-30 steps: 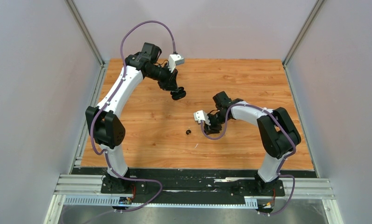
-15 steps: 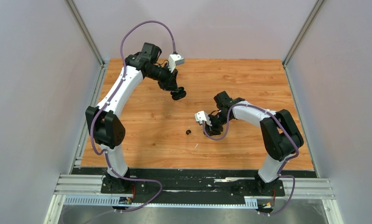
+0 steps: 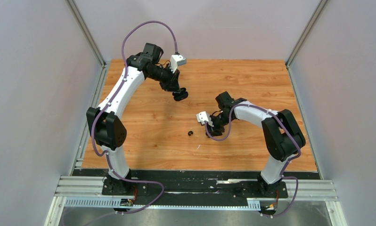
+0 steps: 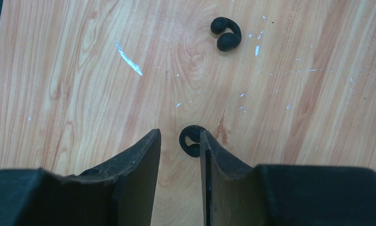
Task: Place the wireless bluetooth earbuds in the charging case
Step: Adjust the right earbud at the center of the board.
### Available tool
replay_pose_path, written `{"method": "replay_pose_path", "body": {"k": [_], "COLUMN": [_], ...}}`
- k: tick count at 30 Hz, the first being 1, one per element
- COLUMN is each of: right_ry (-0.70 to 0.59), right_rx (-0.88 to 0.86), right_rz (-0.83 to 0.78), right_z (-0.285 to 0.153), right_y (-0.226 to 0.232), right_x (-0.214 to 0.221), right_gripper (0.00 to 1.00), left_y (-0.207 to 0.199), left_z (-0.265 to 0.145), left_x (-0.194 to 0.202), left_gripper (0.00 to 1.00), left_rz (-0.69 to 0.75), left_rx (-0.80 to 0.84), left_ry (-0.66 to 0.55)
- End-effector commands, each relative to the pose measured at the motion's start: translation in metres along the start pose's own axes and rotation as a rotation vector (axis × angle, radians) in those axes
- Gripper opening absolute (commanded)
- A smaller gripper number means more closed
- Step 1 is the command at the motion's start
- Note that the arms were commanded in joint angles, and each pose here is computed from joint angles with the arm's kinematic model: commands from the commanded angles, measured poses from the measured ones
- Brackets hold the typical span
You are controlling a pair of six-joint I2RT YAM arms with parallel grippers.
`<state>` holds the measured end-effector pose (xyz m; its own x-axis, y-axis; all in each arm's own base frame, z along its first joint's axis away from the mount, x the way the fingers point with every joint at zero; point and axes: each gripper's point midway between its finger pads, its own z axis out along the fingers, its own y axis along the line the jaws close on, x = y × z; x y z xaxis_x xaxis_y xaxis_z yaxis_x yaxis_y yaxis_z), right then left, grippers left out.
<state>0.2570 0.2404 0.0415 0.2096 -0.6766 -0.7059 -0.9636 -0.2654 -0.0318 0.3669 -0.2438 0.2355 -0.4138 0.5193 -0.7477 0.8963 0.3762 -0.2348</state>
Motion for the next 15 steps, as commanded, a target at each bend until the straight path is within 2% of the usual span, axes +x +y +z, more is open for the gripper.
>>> {"method": "replay_pose_path", "body": {"k": [1,15], "right_ry": [-0.053,-0.037], "right_rx": [-0.011,-0.036], "right_rz": [-0.045,-0.019], "right_z": [0.0012,0.0073], "right_y": [-0.0075,-0.0088], "right_x": [-0.0155,-0.0083], "right_gripper": [0.35,0.31], "left_y": [-0.0074,-0.0047], "left_z": [-0.0076,-0.0051], "left_x": [-0.0077,-0.0066], "left_gripper": [0.00,0.00], "left_rz": [0.006,-0.002], "left_rx": [0.008,0.008], "left_ry": [-0.029,-0.023]}}
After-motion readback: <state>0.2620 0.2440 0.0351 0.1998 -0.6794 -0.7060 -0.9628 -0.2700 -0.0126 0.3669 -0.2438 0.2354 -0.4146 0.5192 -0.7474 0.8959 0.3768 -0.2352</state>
